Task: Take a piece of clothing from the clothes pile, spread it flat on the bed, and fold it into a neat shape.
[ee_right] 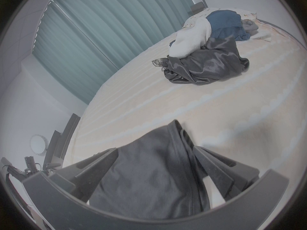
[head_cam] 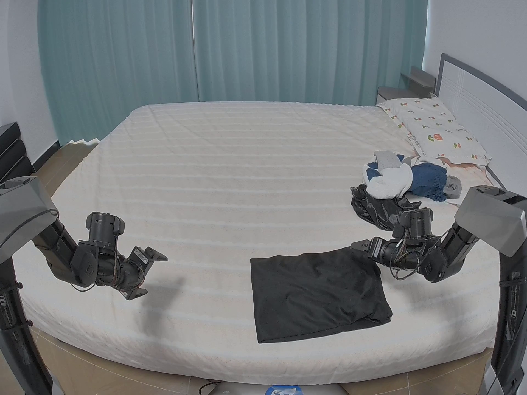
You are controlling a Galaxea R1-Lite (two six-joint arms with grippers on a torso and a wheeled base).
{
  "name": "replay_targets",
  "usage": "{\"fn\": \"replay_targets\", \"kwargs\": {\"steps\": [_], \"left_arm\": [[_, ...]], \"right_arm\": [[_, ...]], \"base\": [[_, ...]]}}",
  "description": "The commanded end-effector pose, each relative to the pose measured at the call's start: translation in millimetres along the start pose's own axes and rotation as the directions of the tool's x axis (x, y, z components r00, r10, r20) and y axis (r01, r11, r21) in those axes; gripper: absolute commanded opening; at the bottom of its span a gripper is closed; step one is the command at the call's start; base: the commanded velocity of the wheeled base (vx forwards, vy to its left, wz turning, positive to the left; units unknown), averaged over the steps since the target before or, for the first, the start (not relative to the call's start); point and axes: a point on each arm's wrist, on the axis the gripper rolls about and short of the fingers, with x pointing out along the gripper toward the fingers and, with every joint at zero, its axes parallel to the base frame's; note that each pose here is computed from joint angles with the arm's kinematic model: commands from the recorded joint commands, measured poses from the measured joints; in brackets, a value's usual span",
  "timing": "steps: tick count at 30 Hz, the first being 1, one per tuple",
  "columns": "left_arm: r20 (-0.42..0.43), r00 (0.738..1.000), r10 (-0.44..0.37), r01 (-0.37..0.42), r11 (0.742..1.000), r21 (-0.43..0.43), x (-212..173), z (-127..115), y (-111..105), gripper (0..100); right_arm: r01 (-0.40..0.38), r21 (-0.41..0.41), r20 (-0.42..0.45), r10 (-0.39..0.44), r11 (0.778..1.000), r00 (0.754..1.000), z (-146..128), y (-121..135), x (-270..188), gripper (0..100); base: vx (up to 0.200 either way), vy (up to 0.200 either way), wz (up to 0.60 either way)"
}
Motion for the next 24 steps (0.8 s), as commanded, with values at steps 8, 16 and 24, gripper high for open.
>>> {"fn": "replay_targets", "kwargs": {"steps": [8, 16, 24], "left_arm": [[-0.002, 1.000, 0.002, -0.002, 1.000, 0.002, 0, -1, 0, 100], [-0.002, 1.000, 0.002, -0.002, 1.000, 0.002, 1, -1, 0, 100], [-0.002, 1.000, 0.002, -0.002, 1.000, 0.002, 1, -1, 0, 100]], "right_arm": [[0.037, 0.002, 0.001, -0.037, 0.999, 0.999, -8, -8, 24, 100], [0.062, 0.017, 0.019, -0.062, 0.998, 0.998, -4, -16, 25, 0], [0.090, 0.046, 0.032, -0.092, 0.995, 0.995, 3, -31, 22, 0]], "base": [[0.000, 0.000, 0.00], [0.000, 0.000, 0.00], [0.000, 0.000, 0.00]]}}
